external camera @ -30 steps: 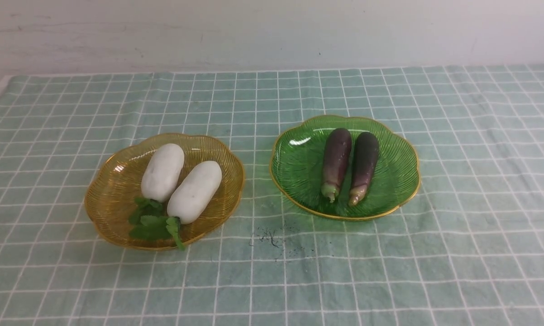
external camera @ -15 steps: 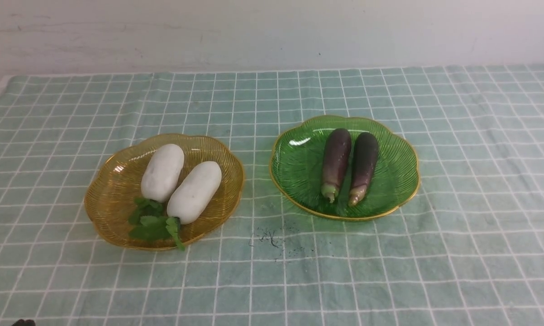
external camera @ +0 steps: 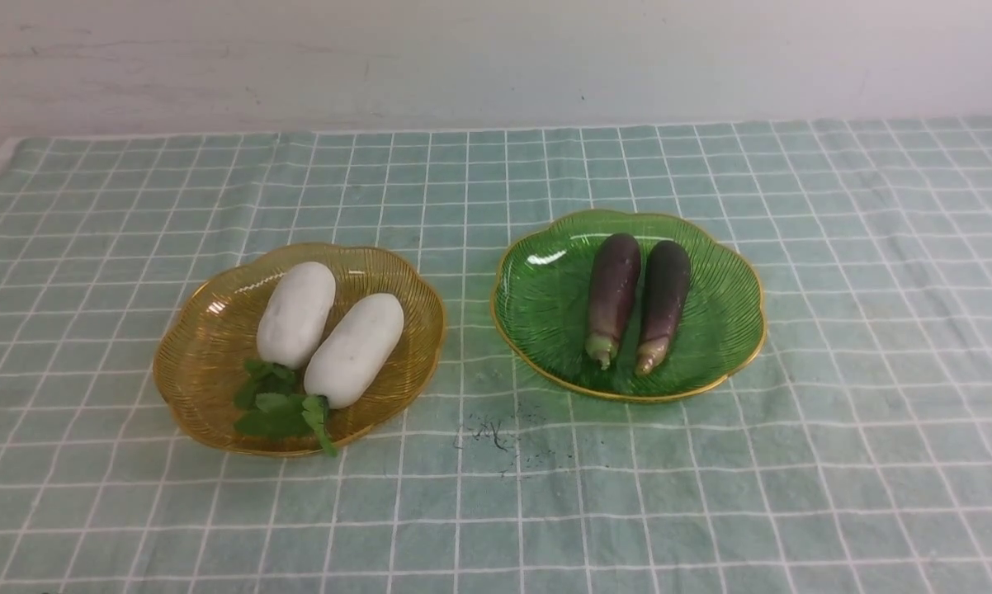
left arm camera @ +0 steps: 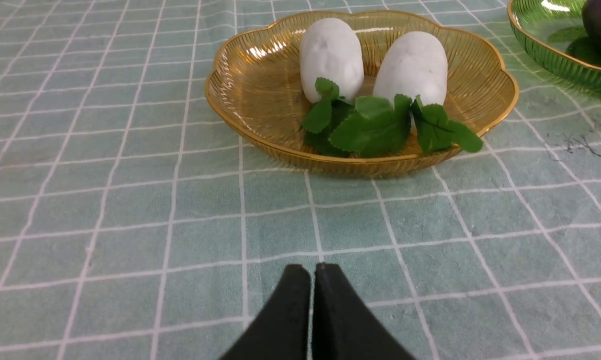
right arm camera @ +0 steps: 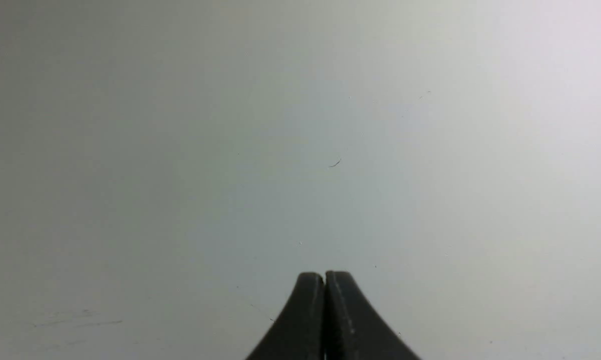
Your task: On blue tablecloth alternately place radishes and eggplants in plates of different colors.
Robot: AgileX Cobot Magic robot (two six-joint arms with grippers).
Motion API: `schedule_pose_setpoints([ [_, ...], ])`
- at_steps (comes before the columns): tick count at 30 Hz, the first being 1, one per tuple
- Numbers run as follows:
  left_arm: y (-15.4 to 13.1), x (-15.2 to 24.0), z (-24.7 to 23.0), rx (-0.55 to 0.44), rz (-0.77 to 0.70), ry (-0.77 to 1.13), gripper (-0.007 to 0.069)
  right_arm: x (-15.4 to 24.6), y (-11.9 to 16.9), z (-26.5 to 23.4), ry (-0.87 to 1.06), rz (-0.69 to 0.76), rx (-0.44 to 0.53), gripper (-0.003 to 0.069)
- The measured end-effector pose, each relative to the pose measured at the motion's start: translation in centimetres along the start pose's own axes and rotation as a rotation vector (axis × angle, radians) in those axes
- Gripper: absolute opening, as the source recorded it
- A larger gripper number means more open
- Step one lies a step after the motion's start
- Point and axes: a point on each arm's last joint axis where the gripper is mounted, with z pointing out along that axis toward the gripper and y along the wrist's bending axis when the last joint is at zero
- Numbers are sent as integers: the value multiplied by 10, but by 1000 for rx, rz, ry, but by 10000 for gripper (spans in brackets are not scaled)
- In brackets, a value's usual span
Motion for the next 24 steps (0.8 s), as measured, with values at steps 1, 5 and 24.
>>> schedule_pose_setpoints([
  [1, 0, 0, 0, 0, 0, 1, -8, 0, 0, 0, 0, 0, 0, -14],
  [5, 0, 0, 0, 0, -1, 1, -8, 0, 0, 0, 0, 0, 0, -14],
  [24, 0, 0, 0, 0, 0, 3, -8, 65, -18, -3, 266, -325, 140, -14],
])
